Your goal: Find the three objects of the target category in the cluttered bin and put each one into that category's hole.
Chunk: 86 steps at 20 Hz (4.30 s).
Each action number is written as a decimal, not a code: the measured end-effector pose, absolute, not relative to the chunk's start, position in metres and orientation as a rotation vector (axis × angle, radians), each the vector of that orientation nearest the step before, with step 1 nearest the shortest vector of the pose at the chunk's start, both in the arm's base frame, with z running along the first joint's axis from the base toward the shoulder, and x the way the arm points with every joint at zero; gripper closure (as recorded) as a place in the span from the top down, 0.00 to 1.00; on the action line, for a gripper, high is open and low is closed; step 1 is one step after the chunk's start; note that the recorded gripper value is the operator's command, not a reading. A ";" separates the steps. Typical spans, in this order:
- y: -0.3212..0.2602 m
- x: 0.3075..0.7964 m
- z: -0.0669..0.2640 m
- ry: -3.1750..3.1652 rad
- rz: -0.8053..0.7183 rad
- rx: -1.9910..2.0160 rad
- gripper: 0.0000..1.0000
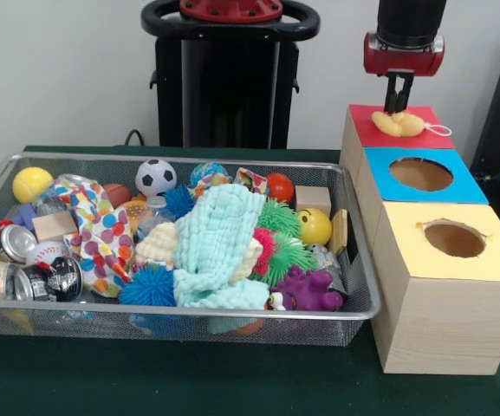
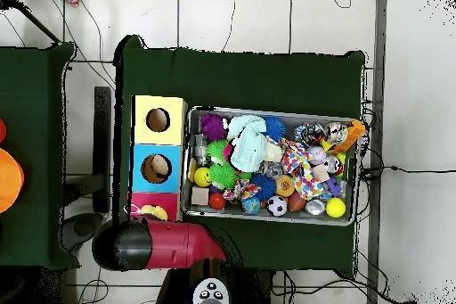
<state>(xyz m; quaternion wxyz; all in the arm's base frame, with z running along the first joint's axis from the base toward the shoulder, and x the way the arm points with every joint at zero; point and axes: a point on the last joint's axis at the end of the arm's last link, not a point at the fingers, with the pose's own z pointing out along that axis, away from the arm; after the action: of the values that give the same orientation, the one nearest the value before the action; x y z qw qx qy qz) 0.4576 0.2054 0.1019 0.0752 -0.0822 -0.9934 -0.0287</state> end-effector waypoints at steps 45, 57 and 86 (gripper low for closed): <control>0.204 0.473 0.119 -2.957 -0.100 -0.248 0.00; 0.205 0.474 0.139 -2.949 -0.108 -0.242 0.00; 0.203 0.506 0.147 -3.005 -0.123 -0.255 0.00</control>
<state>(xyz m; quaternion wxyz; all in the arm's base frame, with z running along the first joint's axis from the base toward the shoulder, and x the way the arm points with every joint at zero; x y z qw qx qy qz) 0.5063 0.2032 0.1466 0.0618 -0.0843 -0.9937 -0.0408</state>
